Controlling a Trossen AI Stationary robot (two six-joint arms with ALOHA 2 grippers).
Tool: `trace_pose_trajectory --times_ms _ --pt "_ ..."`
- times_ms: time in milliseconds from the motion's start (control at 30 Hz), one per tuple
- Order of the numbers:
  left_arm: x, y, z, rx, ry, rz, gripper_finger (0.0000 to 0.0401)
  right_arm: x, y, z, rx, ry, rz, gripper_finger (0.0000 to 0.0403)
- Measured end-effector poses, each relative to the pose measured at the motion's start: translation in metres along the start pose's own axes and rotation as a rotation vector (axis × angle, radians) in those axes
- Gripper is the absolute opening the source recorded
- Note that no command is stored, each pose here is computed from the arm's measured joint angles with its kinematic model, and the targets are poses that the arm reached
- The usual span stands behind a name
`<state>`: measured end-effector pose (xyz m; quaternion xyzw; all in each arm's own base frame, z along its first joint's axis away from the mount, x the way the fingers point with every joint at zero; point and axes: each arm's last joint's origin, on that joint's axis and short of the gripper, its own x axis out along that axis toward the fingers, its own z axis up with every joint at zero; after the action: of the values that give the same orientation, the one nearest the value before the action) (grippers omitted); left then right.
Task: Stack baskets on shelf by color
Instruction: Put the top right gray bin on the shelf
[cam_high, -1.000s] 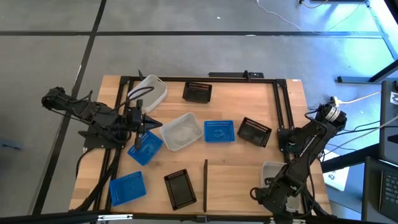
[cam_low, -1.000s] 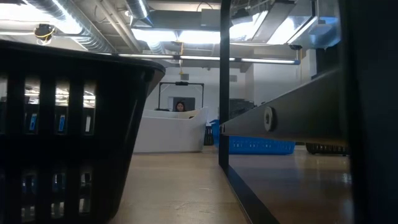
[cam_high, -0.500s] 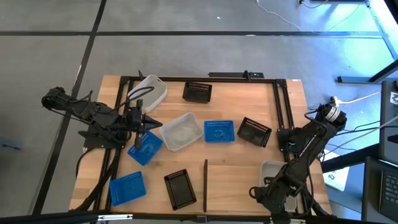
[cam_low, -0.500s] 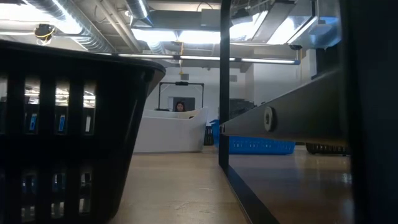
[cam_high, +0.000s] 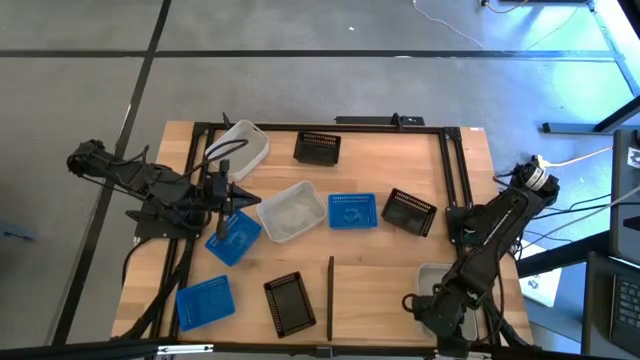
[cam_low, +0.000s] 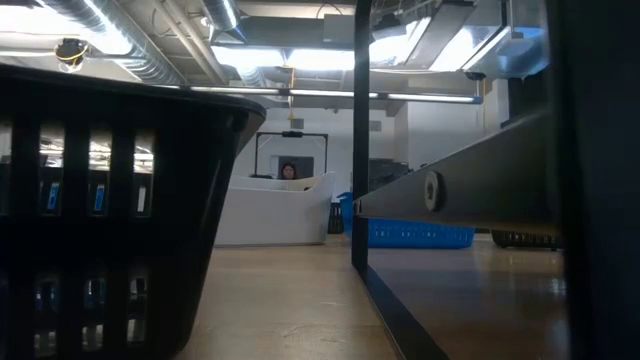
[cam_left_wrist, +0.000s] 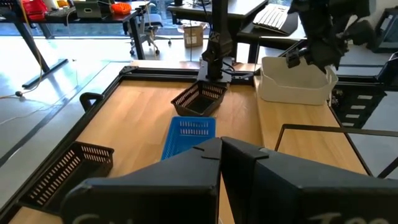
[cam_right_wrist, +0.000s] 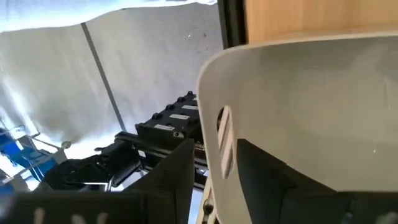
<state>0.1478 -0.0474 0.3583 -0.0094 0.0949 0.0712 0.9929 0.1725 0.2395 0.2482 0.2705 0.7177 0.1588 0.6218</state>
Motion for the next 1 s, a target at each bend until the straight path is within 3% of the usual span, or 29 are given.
trace_pose_trajectory --times_ms 133,267,367,467,600,700,1000 --pt "0.0 0.0 0.0 0.0 0.0 0.0 0.0 -0.032 0.001 -0.001 0.004 -0.168 -0.048 0.0117" --pt "0.0 0.0 0.0 0.0 0.0 0.0 0.0 -0.061 -0.007 0.005 -0.056 -0.512 -0.193 0.0117" --pt "0.0 0.0 0.0 -0.005 0.0 0.0 0.0 -0.066 -0.019 0.015 -0.094 -0.656 -0.313 0.0117" --pt "0.0 0.0 0.0 -0.006 0.0 0.0 0.0 -0.059 -0.037 0.029 -0.069 -0.633 -0.371 0.0117" --pt "0.0 0.0 0.0 -0.007 0.001 -0.006 0.0 -0.043 -0.053 0.046 0.006 -0.542 -0.283 0.0117" --pt "0.0 0.0 0.0 -0.007 0.001 -0.008 0.0 -0.039 -0.053 0.051 0.005 -0.498 -0.214 0.0117" --pt "0.0 0.0 0.0 -0.007 0.001 -0.008 0.0 -0.036 -0.053 0.047 0.121 -0.395 -0.151 0.0117"
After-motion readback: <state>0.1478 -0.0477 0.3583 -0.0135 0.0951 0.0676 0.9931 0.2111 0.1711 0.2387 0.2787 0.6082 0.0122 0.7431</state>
